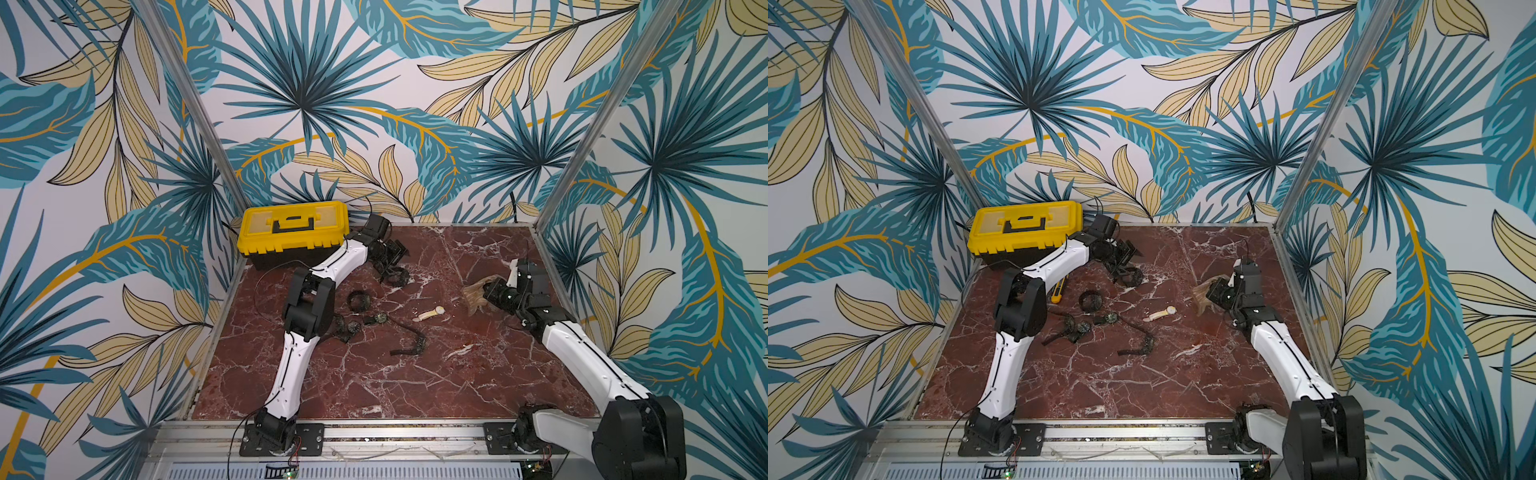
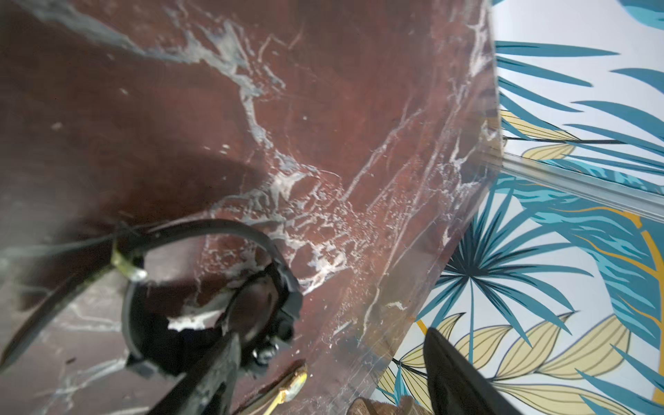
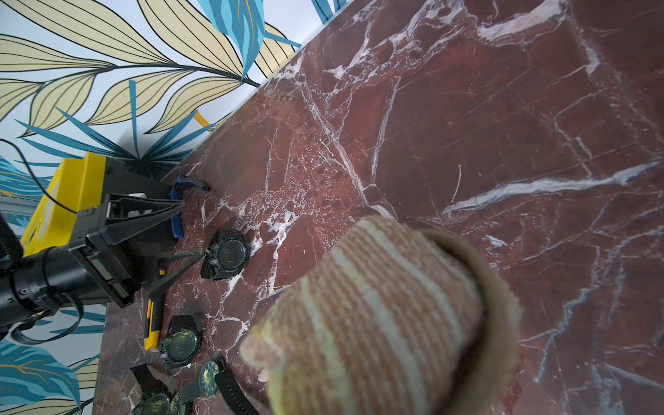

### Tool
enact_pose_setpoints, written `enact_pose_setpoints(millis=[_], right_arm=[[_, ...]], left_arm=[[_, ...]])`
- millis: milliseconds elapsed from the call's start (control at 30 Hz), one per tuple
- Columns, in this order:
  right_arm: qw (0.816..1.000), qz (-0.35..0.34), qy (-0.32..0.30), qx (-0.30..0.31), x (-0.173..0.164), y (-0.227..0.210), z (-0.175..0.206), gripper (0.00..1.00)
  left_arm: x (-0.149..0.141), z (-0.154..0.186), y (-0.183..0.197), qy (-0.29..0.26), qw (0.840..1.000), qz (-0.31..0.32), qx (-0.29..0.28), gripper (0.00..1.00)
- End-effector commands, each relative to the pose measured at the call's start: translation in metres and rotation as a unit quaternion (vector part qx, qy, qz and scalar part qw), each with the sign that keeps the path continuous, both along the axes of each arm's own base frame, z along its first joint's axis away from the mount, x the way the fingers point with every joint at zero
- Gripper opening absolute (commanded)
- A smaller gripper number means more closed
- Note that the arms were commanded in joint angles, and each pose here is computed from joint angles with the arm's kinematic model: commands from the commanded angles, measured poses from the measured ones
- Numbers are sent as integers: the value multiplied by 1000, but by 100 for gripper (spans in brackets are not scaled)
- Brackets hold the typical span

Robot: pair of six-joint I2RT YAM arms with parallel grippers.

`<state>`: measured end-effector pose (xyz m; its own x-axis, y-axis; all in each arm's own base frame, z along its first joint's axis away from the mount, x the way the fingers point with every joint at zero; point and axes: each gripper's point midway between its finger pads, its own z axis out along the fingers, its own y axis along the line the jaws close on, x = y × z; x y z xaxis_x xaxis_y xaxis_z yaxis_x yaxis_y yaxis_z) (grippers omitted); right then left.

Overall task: Wipe the watch dial
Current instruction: Place the watch at the center of the board, then pick up the watch at the center of the board.

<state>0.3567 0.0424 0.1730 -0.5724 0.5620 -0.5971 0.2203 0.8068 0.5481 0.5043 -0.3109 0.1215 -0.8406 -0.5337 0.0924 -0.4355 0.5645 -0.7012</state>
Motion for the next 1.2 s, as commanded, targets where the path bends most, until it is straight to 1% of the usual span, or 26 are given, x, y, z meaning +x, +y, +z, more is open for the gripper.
enact_pose_setpoints(millis=[0,67,167,333,400,500,700,900,1167], right_arm=[[1000,-1,8,-20,-10,-6,7,8],[999,10,29,-20,-16,-3,1,8],[998,23,63,-17,-26,1,-12,8],[994,28,107,-26,-42,-1,-28,10],[993,32,115,-17,-46,2,-32,11],[993,35,113,1,-50,8,-34,11],[994,39,103,-10,-57,7,-30,11],[994,55,97,0,-50,14,-27,11],[993,67,98,0,-46,17,-30,12]], left_arm=[[-15,44,6,-51,998,-15,15,80],[-27,57,8,-56,998,-18,13,79],[-55,62,11,-38,999,-22,7,77],[-111,41,7,30,999,-20,11,70],[-133,31,-1,58,998,-22,12,68],[-158,18,-16,95,995,-31,11,63],[-188,-13,-32,153,987,-30,34,60],[-210,-39,-36,198,978,-17,65,55],[-225,-63,-32,232,968,1,92,54]])
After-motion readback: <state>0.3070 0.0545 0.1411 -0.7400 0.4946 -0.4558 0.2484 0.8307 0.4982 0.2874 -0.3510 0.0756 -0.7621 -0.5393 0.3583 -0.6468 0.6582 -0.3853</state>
